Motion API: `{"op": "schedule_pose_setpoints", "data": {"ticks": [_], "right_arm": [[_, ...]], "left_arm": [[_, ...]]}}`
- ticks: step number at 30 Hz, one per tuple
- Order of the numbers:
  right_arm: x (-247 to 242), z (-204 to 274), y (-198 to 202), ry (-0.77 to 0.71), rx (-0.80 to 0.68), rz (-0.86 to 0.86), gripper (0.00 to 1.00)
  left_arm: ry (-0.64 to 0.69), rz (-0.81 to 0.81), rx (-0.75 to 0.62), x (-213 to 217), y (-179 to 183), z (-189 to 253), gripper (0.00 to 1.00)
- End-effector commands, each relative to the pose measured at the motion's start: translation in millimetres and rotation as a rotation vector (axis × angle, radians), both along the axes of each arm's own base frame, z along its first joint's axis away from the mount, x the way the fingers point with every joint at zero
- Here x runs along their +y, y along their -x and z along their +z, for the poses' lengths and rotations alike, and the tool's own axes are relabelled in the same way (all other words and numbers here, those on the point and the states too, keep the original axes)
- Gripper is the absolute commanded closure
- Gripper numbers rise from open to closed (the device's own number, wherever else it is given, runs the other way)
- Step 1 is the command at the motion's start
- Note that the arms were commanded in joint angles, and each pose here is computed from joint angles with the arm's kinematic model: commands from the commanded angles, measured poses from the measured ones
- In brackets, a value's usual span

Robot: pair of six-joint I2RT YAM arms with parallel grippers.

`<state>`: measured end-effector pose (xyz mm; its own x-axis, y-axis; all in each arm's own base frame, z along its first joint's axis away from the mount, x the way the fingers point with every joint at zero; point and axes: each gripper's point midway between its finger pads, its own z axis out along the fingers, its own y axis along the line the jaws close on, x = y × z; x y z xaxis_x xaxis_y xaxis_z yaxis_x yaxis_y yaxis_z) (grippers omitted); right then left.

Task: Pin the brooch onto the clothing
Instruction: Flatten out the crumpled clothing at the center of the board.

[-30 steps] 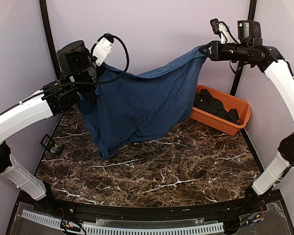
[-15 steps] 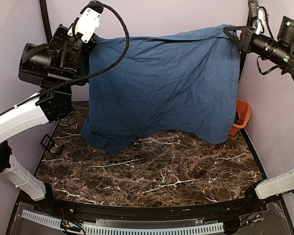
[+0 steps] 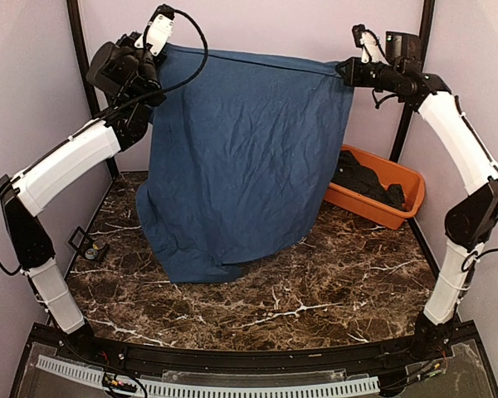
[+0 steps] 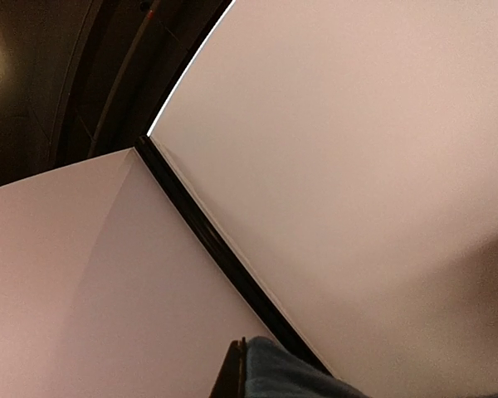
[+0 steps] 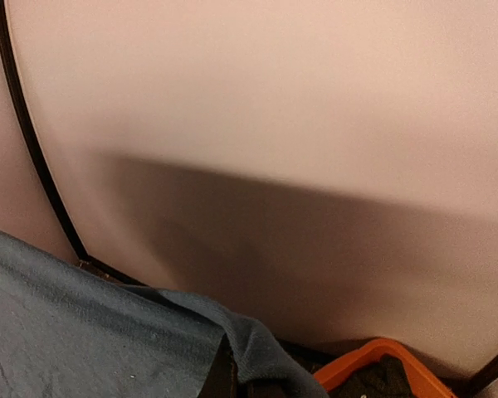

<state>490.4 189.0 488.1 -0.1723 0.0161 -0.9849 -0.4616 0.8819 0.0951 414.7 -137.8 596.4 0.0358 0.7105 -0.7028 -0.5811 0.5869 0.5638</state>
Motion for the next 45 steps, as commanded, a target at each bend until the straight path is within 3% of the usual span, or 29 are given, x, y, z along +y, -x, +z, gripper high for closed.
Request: {"op": "schedule_pose_setpoints", "data": {"ticks": [1, 6, 11, 12, 13, 17, 18, 21, 22, 23, 24, 25, 26, 30, 35, 42, 45], "right_arm": [[-24, 89, 12, -0.037, -0.246, -0.014, 1.0], [-42, 82, 24, -0.009, -0.226, -0.049, 1.0], [-49, -12, 43, 0.028, 0.009, -0.06, 1.0], [-51, -38, 51, 0.033, 0.069, -0.063, 1.0], [-54, -64, 59, 0.031, 0.133, -0.075, 1.0], [-58, -158, 111, 0.015, 0.37, -0.05, 1.0], [-60, -172, 124, 0.019, 0.414, -0.057, 1.0], [-68, -217, 161, 0.048, 0.56, -0.065, 1.0], [-68, -233, 171, 0.054, 0.607, -0.057, 1.0], [-69, -247, 180, 0.06, 0.646, -0.049, 1.0], [-71, -263, 188, 0.072, 0.688, -0.051, 1.0], [-72, -277, 195, 0.084, 0.725, -0.054, 1.0], [-73, -289, 202, 0.093, 0.76, -0.051, 1.0], [-64, -321, 222, 0.065, 0.88, 0.006, 1.0], [-47, -347, 246, 0.031, 1.006, 0.073, 1.0], [-56, -367, 275, -0.034, 1.067, -0.024, 1.0], [-54, -376, 292, -0.096, 1.111, -0.056, 0.99]], "left_arm": [[0.013, -0.131, -0.2, -6, 15, 61, 0.99], [0.007, -0.193, -0.212, -5, 29, 81, 0.99], [-0.12, -0.237, -0.048, -30, 40, 30, 0.99], [-0.157, -0.251, 0.032, -49, 35, -3, 0.99], [-0.133, -0.208, 0.075, -39, 42, -15, 0.99], [-0.149, -0.157, 0.409, -64, 55, -153, 0.99], [-0.139, -0.189, 0.443, -80, 68, -173, 0.99], [-0.313, -0.163, 0.666, -99, 114, -273, 0.99], [-0.216, -0.202, 0.679, -102, 124, -293, 0.99], [-0.354, -0.219, 0.804, -104, 143, -329, 0.99], [-0.209, -0.249, 0.833, -101, 150, -347, 0.99], [-0.275, -0.254, 0.998, -92, 165, -385, 0.99], [-0.212, -0.254, 1.044, -89, 171, -401, 0.99], [-0.202, -0.276, 1.34, -84, 206, -474, 0.99], [-0.153, -0.405, 1.474, -100, 228, -493, 0.99], [-0.138, -0.64, 1.652, -119, 265, -505, 0.99], [-0.157, -0.622, 1.672, -116, 266, -510, 0.99]]}}
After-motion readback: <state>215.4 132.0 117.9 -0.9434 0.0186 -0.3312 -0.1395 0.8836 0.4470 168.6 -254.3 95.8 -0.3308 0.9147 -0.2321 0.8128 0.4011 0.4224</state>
